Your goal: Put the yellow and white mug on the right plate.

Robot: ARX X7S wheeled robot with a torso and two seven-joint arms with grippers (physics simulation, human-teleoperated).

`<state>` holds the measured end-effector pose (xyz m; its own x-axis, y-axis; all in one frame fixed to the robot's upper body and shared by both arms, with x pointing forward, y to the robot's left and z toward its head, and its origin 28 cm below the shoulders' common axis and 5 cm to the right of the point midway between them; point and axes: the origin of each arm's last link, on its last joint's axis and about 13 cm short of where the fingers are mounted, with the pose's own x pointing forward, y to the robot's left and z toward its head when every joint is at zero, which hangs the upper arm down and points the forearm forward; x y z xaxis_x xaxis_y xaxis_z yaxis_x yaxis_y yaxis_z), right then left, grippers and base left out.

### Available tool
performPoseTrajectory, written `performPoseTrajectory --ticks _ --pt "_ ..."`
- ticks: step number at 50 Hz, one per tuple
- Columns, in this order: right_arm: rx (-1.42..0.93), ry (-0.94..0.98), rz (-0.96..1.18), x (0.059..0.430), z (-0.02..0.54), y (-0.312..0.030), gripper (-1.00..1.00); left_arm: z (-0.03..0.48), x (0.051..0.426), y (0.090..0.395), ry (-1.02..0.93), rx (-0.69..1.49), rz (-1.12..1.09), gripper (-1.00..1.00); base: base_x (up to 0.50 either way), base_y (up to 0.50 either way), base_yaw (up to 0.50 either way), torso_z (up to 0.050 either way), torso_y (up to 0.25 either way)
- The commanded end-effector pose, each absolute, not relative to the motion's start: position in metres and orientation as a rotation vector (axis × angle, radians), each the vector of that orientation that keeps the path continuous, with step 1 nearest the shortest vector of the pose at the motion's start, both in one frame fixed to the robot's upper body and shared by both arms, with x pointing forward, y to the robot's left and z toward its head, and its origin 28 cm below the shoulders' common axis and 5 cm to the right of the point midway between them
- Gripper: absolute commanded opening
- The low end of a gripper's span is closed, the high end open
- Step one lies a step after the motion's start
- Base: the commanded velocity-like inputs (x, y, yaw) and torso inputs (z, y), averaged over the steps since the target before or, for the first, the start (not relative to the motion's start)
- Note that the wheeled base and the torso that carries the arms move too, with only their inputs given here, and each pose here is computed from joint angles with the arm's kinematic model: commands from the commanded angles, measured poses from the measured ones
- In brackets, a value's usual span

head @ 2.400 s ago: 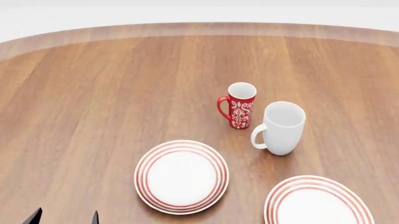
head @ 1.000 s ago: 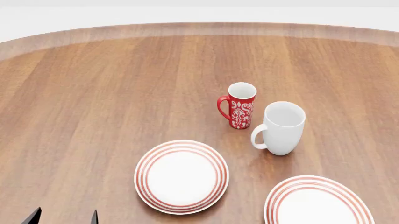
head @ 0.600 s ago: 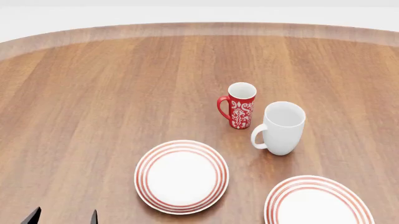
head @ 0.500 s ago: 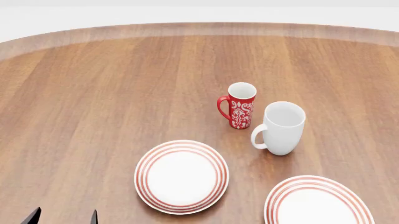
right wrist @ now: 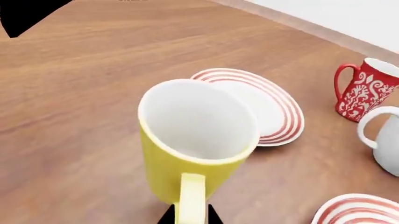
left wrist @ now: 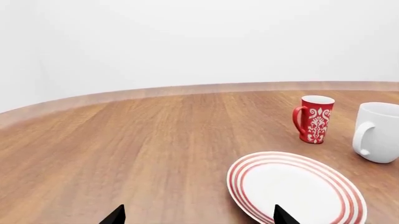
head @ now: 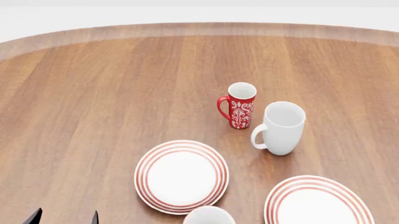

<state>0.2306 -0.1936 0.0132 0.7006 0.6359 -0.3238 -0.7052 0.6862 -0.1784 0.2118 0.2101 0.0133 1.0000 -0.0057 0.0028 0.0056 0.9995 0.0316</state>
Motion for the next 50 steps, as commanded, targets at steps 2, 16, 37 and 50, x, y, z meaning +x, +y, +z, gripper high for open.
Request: performPoseTrajectory --ticks 2,16,37,50 --pt "-0.340 0.191 0.620 0.239 0.035 -0.206 -1.00 0.013 0.212 0.210 -0.002 0.030 -0.006 1.00 0.00 0.00 0.00 0.000 0.000" --pt "-0.352 0.173 0.347 0.261 0.046 -0.214 -1.00 0.012 0.213 0.210 0.005 0.027 -0.009 1.00 0.00 0.00 0.00 0.000 0.000" --pt "-0.276 0.230 0.035 0.274 0.049 -0.224 -1.00 0.013 0.213 0.211 0.000 0.029 -0.005 1.00 0.00 0.00 0.00 0.000 0.000" --pt "-0.273 0.239 -0.032 0.273 0.047 -0.229 -1.00 0.013 0.212 0.211 0.000 0.030 -0.005 1.00 0.00 0.00 0.00 0.000 0.001"
